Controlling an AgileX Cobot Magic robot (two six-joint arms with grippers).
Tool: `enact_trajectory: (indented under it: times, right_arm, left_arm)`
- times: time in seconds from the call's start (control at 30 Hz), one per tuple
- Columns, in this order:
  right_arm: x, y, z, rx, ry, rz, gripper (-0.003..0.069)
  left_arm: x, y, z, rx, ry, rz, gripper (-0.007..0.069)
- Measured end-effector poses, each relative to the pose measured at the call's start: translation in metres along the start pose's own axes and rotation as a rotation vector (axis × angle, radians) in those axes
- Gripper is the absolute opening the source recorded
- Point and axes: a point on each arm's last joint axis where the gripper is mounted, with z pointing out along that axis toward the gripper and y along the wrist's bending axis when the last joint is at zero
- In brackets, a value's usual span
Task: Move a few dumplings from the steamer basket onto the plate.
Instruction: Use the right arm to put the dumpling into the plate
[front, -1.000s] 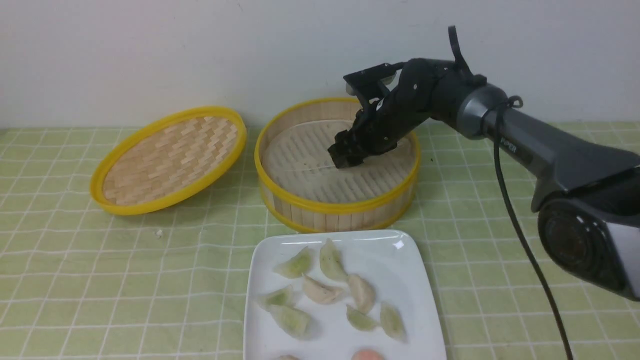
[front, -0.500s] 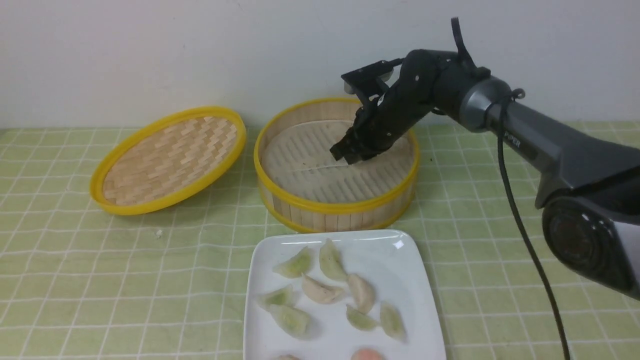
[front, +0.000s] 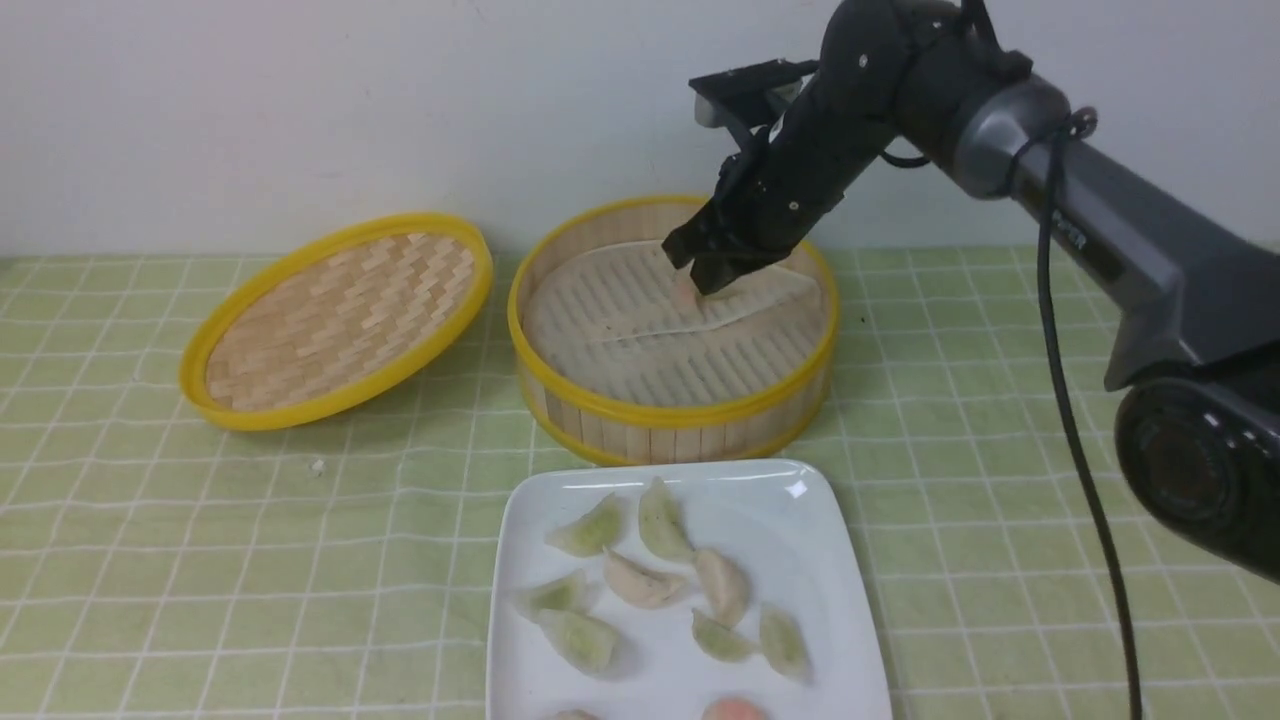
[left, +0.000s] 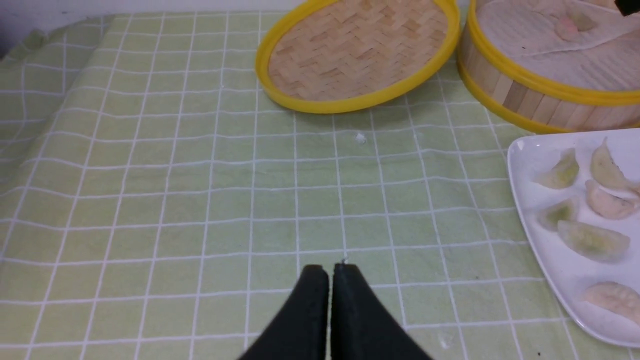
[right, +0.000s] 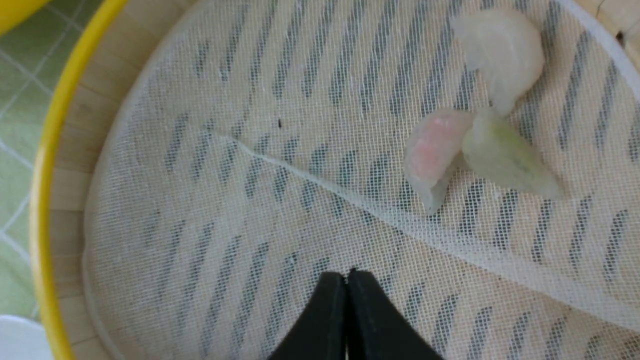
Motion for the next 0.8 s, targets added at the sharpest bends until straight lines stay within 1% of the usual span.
enact_trajectory:
  times: [0.1, 0.17, 0.33, 0.37, 0.43, 0.6, 0.77, 0.8]
  right_arm:
    - [-0.002, -0.006, 0.016, 0.023, -0.06, 0.023, 0.0057]
    - [-0.002, -0.009, 0.026, 0.033, -0.087, 0.038, 0.0111]
    - [0.005, -0.016, 0.05, 0.052, -0.089, 0.039, 0.0291]
    - [0.005, -0.016, 0.05, 0.053, -0.089, 0.039, 0.0297]
    - [0.009, -0.019, 0.058, 0.064, -0.075, 0.013, 0.0351]
    - [0.013, -0.023, 0.069, 0.082, -0.073, -0.107, 0.037]
    - [0.012, -0.023, 0.07, 0.089, -0.083, -0.182, 0.0367]
    - [0.012, -0.023, 0.071, 0.088, -0.084, -0.196, 0.0357]
  left_arm:
    - [0.0, 0.0, 0.0, 0.0, 0.0, 0.0, -0.0006]
    - [0.0, 0.0, 0.0, 0.0, 0.0, 0.001, -0.0006]
    - [0.0, 0.001, 0.0, -0.006, -0.002, 0.029, -0.0006]
    - [0.0, 0.001, 0.0, -0.007, -0.003, 0.029, -0.0006]
    - [-0.001, 0.002, 0.0, -0.021, -0.009, 0.036, -0.0006]
    - [-0.001, 0.003, 0.0, -0.038, -0.015, 0.045, -0.0006]
    - [-0.002, 0.004, 0.0, -0.039, -0.016, 0.047, -0.0006]
    - [-0.002, 0.004, 0.0, -0.039, -0.016, 0.048, -0.0006]
